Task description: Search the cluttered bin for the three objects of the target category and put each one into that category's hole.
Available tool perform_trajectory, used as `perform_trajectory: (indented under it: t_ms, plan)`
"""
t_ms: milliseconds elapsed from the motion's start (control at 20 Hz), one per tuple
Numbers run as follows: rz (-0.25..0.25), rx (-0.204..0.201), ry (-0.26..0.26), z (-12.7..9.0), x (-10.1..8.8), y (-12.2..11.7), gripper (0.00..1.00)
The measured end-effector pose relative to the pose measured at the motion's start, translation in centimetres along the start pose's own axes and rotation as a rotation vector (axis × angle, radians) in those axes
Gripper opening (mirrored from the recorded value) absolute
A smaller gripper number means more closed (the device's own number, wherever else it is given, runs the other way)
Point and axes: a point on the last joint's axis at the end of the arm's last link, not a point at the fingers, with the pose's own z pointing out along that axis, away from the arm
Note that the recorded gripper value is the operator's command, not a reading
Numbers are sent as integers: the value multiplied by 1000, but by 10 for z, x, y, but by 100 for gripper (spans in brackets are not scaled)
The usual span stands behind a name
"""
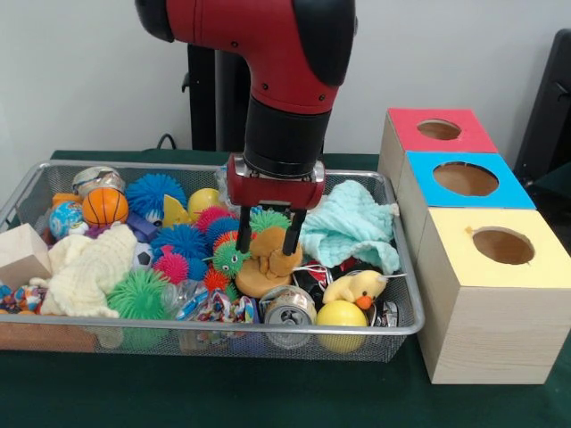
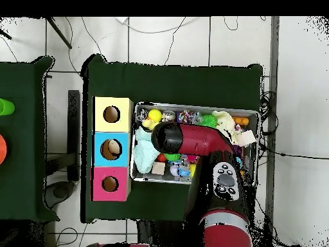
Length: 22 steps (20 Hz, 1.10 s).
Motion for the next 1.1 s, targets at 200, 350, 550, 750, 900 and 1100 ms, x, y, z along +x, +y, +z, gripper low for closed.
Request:
perform_trajectory:
  t_ms: [200,350,550,750,900,1100]
  plan:
    - [-25,10,1,4,9,7,100]
    - [-44,18,-4,5,13,12,100]
    - [-49,17,-4,4,21,16,100]
    - [-53,20,4,4,29,19,100]
    - [-61,26,1,3,30,23,100]
    - [-66,31,-14,2,28,25,100]
